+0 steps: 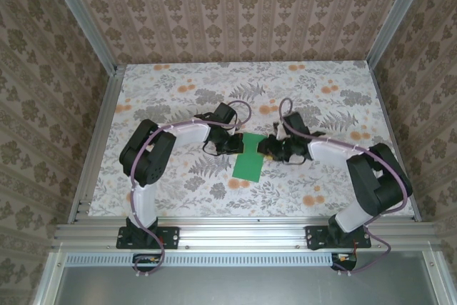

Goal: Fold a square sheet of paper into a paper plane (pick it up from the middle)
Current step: Fold the square sheet of paper in half at the center of the table.

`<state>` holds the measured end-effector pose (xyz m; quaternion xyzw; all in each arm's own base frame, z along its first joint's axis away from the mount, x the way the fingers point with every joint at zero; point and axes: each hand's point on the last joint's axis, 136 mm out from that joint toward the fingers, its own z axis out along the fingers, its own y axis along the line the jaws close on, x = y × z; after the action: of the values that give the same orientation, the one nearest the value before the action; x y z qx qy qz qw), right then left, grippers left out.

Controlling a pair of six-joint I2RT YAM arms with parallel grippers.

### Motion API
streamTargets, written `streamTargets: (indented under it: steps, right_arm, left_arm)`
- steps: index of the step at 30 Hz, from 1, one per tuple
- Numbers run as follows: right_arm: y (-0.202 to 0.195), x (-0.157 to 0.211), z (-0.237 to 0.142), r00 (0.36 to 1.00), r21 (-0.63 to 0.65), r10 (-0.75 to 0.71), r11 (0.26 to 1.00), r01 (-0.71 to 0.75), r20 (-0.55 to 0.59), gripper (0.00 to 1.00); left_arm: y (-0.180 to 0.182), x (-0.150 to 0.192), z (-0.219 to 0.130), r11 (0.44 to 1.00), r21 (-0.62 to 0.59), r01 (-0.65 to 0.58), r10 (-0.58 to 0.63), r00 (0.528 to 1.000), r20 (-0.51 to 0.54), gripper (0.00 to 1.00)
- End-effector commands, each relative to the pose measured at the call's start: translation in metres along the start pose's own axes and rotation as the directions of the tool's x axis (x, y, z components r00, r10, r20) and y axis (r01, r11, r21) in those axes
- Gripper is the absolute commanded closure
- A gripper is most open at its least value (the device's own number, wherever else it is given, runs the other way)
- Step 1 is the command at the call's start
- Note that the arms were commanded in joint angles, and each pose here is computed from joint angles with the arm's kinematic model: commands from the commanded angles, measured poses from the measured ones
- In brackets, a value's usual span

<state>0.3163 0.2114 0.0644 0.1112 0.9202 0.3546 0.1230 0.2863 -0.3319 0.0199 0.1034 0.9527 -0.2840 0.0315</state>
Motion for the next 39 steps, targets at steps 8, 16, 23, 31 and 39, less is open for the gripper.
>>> streamTargets:
  steps: [8,16,23,31,39]
  right_arm:
    - [-0.016,-0.068,0.039,0.999,0.026,0.026,0.999,-0.027,0.031,0.70]
    - [-0.047,-0.060,0.055,0.998,0.090,0.065,0.994,-0.063,-0.024,0.69]
    - [-0.012,-0.076,0.030,0.999,-0.031,0.032,0.999,-0.032,0.025,0.69]
    - [-0.047,-0.070,0.051,0.998,0.053,0.066,0.997,-0.065,-0.018,0.69]
    - [-0.046,-0.064,0.049,0.997,0.054,0.058,0.997,-0.055,-0.049,0.68]
  left_arm:
    - [0.024,0.026,0.010,0.995,-0.093,0.027,-0.035,0.995,-0.089,0.95]
    - [0.026,0.029,0.011,0.995,-0.098,0.028,-0.038,0.995,-0.096,0.95]
    - [0.025,0.028,0.011,0.995,-0.094,0.028,-0.037,0.995,-0.093,0.95]
    - [0.018,0.024,0.006,0.997,-0.079,0.024,-0.030,0.996,-0.080,0.95]
    - [0.010,0.018,0.001,0.998,-0.052,0.029,-0.033,0.998,-0.061,0.93]
